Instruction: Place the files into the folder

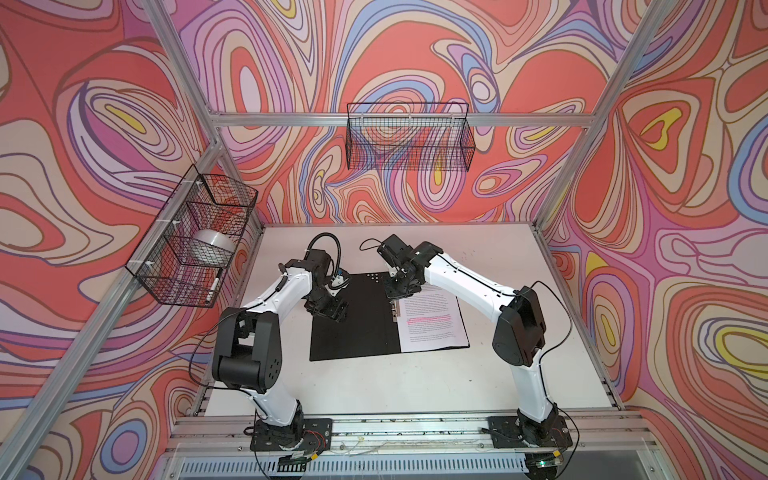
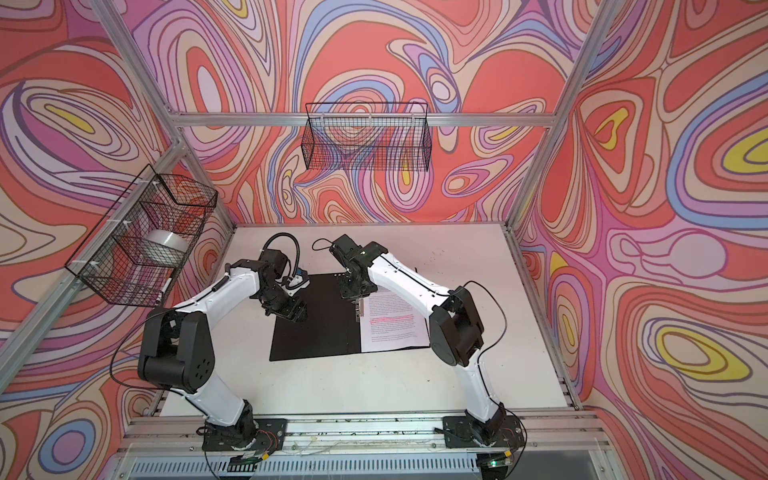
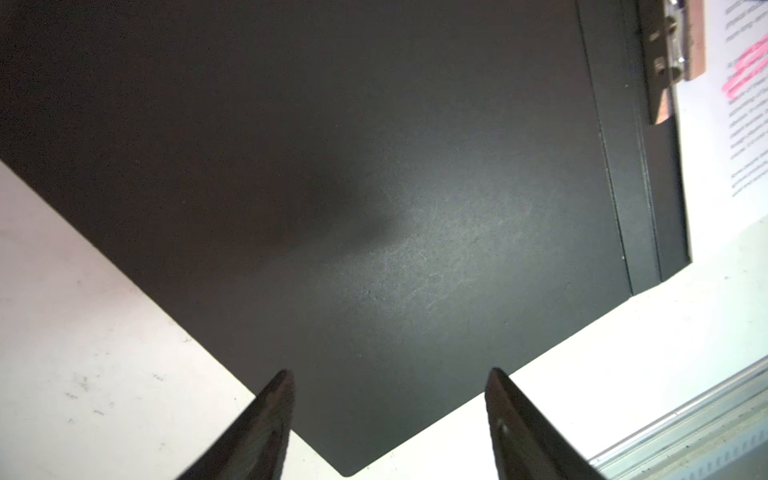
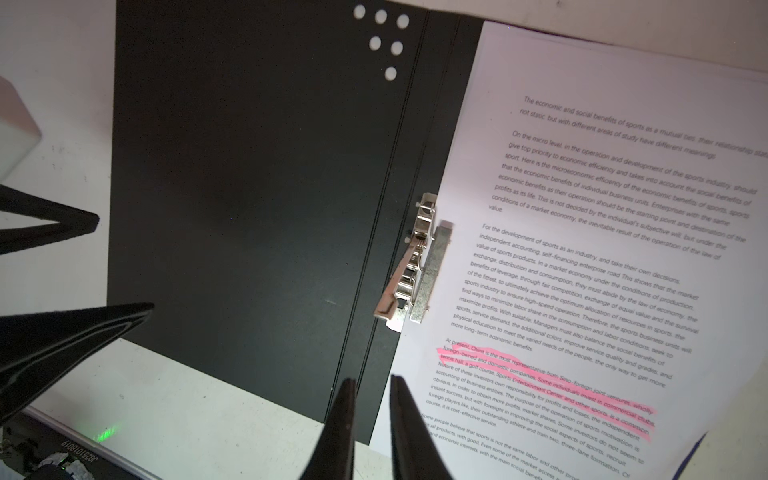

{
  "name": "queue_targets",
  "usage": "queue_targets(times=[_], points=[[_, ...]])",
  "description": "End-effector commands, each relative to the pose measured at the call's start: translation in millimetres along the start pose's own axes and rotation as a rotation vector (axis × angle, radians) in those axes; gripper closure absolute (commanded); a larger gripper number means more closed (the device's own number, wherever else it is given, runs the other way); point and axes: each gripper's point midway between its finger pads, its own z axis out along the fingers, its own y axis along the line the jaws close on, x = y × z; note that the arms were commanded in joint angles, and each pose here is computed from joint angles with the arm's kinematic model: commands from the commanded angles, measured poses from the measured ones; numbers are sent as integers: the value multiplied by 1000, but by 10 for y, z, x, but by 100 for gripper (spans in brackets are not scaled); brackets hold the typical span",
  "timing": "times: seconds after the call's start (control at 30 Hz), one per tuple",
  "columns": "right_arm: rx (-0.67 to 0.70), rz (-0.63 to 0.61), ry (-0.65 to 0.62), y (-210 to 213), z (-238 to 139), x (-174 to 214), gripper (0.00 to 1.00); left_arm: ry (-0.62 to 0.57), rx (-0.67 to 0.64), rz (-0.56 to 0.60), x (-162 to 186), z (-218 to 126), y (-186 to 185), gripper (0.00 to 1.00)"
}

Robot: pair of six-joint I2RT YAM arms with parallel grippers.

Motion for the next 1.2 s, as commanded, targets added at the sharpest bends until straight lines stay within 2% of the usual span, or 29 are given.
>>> queue_targets(times=[0.0, 0.27, 0.7, 1.17], points=[[4, -19, 7, 37, 50, -21, 83, 26, -31, 33, 89, 16, 45, 30], [15, -44, 15, 31, 133, -26, 84, 26, -50, 22, 108, 28, 75, 33], [9, -72, 71, 54, 349, 10, 85, 18, -1, 18, 88, 33, -17, 37], [72, -98, 92, -32, 438, -2, 86, 37, 17, 21, 112, 163, -35, 39]])
